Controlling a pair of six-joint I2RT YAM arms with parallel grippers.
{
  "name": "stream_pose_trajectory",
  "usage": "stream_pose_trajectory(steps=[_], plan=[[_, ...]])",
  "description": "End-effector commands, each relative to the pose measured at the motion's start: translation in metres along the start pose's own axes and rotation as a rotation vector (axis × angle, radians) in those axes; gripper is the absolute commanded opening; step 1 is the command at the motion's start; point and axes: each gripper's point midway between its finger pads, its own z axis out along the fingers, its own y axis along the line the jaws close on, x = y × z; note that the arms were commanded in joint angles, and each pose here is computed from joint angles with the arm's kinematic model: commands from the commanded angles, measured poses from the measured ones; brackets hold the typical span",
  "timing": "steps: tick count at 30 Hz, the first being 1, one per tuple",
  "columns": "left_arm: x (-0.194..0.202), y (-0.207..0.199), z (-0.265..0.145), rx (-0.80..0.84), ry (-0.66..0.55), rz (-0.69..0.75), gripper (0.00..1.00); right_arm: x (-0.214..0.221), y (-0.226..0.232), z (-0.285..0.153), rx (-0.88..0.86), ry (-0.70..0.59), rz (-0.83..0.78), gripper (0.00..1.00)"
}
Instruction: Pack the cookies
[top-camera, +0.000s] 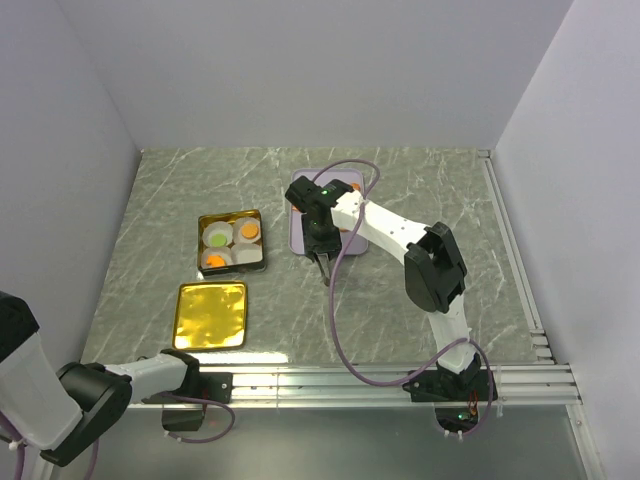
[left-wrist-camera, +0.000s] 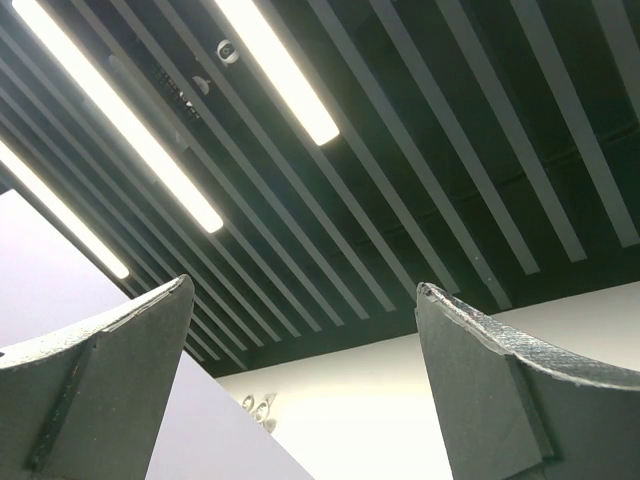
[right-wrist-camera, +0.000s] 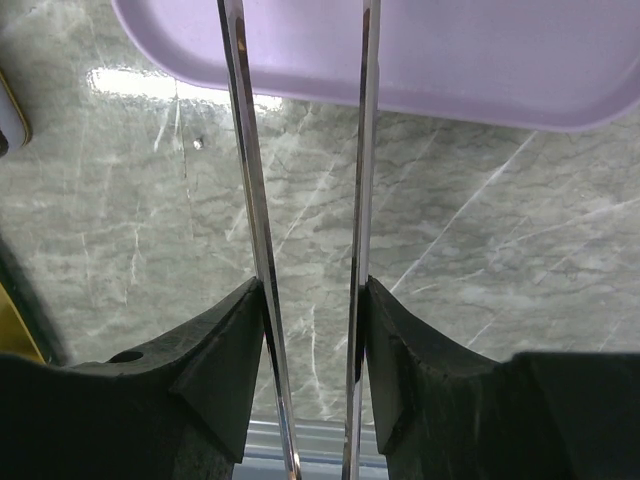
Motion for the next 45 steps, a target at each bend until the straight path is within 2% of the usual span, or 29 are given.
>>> stream_pose_trajectory(steps=[1, 8, 11, 12, 14, 15, 16, 17, 21, 22, 24, 25, 29, 33, 35, 38, 42, 45], plan=[[0.003, -0.002, -0.001, 0.015, 0.028, 0.016, 0.99, -0.012, 0.007, -0.008, -0.016, -0.034, 0.03, 0.49], [0.005, 0.016, -0.008, -0.076, 0.069, -0.006, 0.99, -0.014, 0.008, -0.008, -0.022, -0.038, 0.035, 0.45], [0.006, 0.028, -0.018, -0.122, 0.091, 0.014, 1.0, -0.016, 0.009, -0.007, -0.025, -0.042, 0.04, 0.4], [-0.006, 0.026, -0.021, -0.126, 0.078, 0.021, 0.99, -0.016, 0.007, -0.008, -0.022, -0.044, 0.04, 0.37], [0.01, 0.045, -0.036, -0.168, 0.114, 0.053, 0.99, -0.02, 0.008, -0.011, -0.026, -0.057, 0.044, 0.34], [-0.016, 0.036, -0.039, -0.147, 0.064, 0.036, 1.0, -0.021, 0.008, -0.012, -0.027, -0.061, 0.046, 0.34], [0.006, 0.054, -0.053, -0.174, 0.109, 0.069, 1.0, -0.025, 0.008, -0.015, -0.032, -0.073, 0.049, 0.33], [0.006, 0.058, -0.059, -0.184, 0.115, 0.076, 0.99, -0.027, 0.008, -0.018, -0.034, -0.08, 0.05, 0.33], [0.027, 0.087, -0.085, -0.296, 0.256, 0.161, 1.0, -0.041, 0.011, -0.038, -0.053, -0.136, 0.055, 0.31], [0.043, 0.104, -0.1, -0.345, 0.333, 0.208, 0.99, -0.044, 0.011, -0.045, -0.059, -0.15, 0.052, 0.31], [0.046, 0.119, -0.117, -0.409, 0.377, 0.246, 0.99, -0.049, 0.011, -0.054, -0.064, -0.175, 0.053, 0.3], [0.061, 0.138, -0.138, -0.453, 0.449, 0.297, 0.99, -0.051, 0.01, -0.06, -0.069, -0.188, 0.053, 0.3], [0.077, 0.179, -0.196, -0.55, 0.604, 0.434, 0.99, -0.056, 0.009, -0.078, -0.09, -0.224, 0.053, 0.3], [0.08, 0.22, -0.257, -0.676, 0.718, 0.55, 0.99, -0.06, 0.009, -0.095, -0.116, -0.258, 0.05, 0.29], [0.08, 0.23, -0.275, -0.709, 0.75, 0.57, 0.99, -0.062, 0.009, -0.104, -0.13, -0.277, 0.047, 0.3], [0.089, 0.24, -0.307, -0.708, 0.868, 0.601, 0.99, -0.062, 0.008, -0.112, -0.146, -0.293, 0.036, 0.3], [0.087, 0.263, -0.362, -0.813, 1.035, 0.682, 0.99, -0.06, 0.012, -0.118, -0.174, -0.294, 0.011, 0.29], [0.078, 0.274, -0.388, -0.886, 1.07, 0.712, 0.99, -0.059, 0.016, -0.123, -0.192, -0.301, -0.011, 0.29]])
